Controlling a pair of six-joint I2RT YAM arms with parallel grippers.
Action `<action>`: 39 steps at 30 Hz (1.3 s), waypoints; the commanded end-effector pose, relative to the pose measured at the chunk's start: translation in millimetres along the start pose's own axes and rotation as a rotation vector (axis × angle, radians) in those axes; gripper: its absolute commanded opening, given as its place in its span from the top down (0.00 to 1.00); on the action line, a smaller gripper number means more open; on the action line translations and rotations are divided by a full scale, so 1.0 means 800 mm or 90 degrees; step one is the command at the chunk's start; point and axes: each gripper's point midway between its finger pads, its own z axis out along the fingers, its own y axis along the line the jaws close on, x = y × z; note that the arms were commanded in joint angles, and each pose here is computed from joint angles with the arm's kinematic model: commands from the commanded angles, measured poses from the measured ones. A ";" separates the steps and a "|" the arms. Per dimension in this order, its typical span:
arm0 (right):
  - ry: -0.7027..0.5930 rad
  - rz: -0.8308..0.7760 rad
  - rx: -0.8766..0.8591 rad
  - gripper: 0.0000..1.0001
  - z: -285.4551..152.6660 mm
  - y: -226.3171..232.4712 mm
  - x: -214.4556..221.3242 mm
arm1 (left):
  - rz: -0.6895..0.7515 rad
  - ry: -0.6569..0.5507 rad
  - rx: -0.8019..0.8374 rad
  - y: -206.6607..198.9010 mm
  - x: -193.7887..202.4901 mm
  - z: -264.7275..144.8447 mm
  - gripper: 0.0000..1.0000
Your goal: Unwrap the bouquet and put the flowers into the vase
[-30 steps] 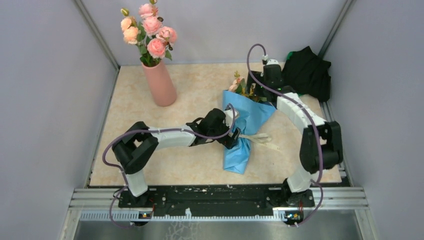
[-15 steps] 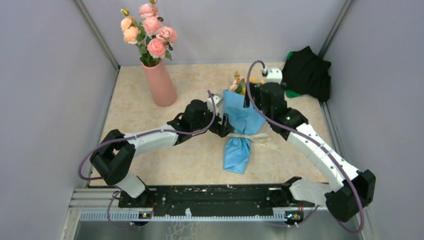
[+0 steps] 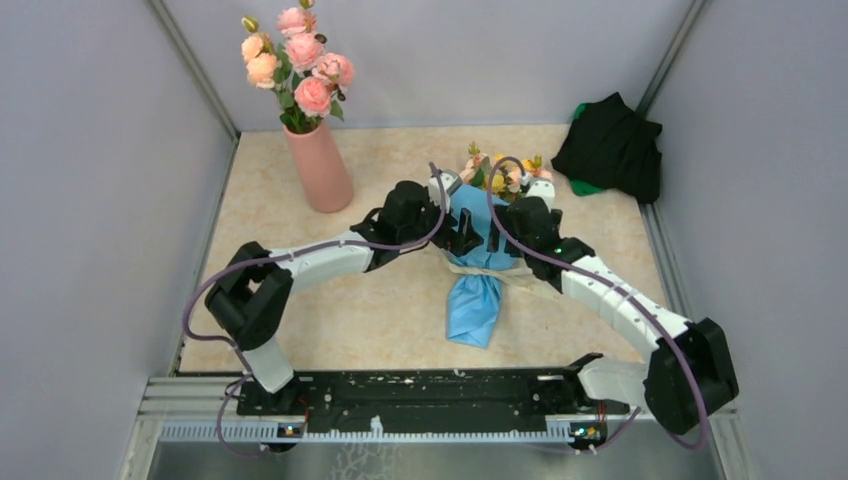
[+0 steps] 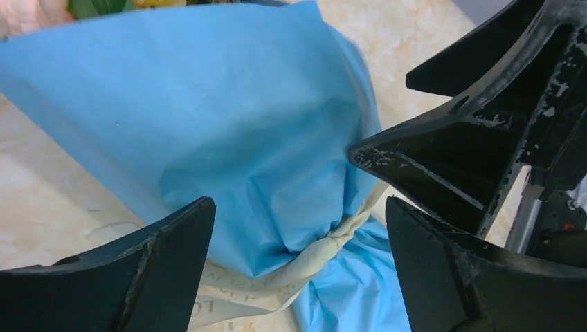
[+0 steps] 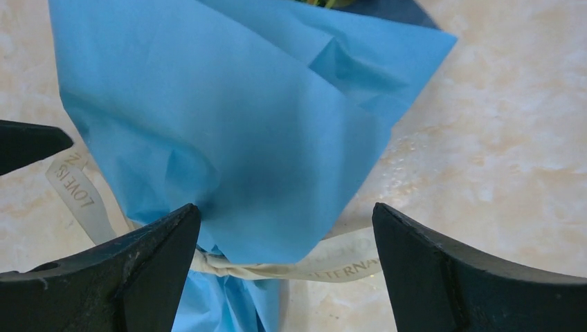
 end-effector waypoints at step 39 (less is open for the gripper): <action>-0.131 -0.029 -0.146 0.11 -0.047 0.047 -0.131 | -0.013 -0.022 -0.187 0.065 0.029 -0.041 0.04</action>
